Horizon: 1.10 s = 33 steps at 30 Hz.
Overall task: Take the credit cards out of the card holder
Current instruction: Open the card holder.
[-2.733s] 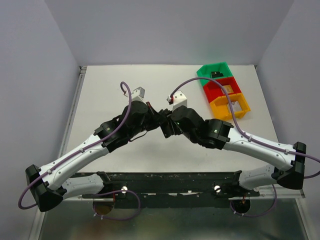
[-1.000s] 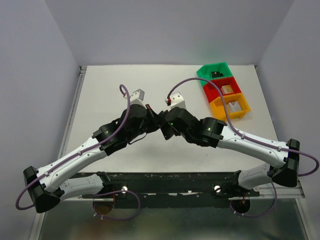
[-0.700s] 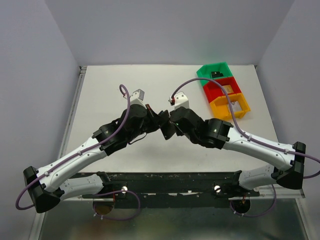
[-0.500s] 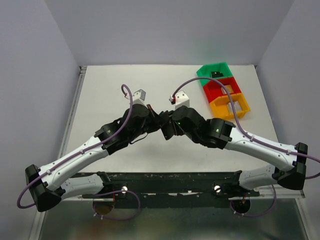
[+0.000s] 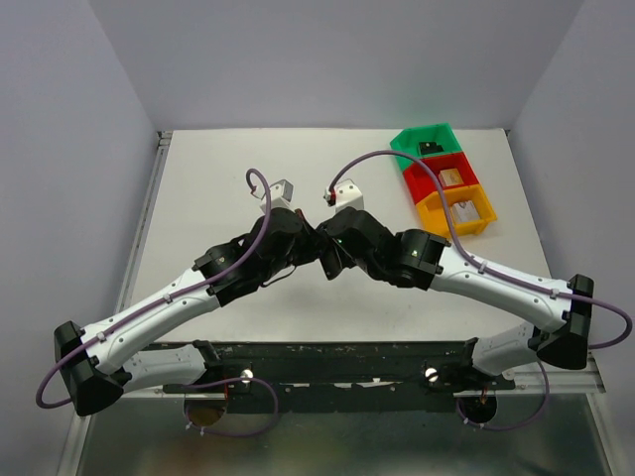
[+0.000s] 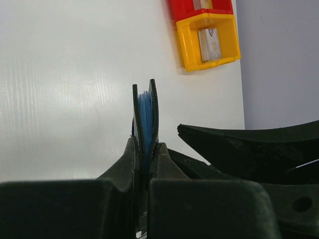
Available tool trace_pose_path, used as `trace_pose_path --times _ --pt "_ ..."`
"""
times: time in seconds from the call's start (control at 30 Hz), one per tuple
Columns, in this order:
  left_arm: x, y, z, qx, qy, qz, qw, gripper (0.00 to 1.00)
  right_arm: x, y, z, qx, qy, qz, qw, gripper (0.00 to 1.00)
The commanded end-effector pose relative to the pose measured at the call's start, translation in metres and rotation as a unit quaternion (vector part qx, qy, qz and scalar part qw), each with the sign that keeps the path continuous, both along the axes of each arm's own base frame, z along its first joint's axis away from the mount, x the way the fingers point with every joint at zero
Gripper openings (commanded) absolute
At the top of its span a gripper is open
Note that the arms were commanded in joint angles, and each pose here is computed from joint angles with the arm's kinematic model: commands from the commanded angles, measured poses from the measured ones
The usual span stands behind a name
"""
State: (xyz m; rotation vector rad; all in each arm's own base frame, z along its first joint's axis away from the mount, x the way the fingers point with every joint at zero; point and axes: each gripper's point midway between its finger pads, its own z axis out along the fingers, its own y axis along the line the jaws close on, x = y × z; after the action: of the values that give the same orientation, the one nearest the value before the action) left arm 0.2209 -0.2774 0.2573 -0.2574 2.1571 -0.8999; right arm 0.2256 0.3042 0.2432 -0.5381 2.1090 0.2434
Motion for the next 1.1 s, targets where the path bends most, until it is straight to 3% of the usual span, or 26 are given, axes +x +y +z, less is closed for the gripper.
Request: trace_pose_path --times 0.0,0.33,1.07 --pt "0.001 -0.006 0.030 -0.030 -0.031 -0.001 0.999 0.00 0.006 0.001 -0.003 -0.013 0.002 -0.019 1.000 0.43" --pt "-0.002 -0.006 0.030 -0.031 -0.033 -0.003 0.999 0.00 0.011 -0.003 -0.013 -0.043 0.004 -0.033 0.999 0.37" --pt "-0.004 -0.001 0.031 -0.031 -0.040 0.002 0.999 0.00 0.013 -0.007 -0.021 -0.058 0.014 -0.036 0.998 0.00"
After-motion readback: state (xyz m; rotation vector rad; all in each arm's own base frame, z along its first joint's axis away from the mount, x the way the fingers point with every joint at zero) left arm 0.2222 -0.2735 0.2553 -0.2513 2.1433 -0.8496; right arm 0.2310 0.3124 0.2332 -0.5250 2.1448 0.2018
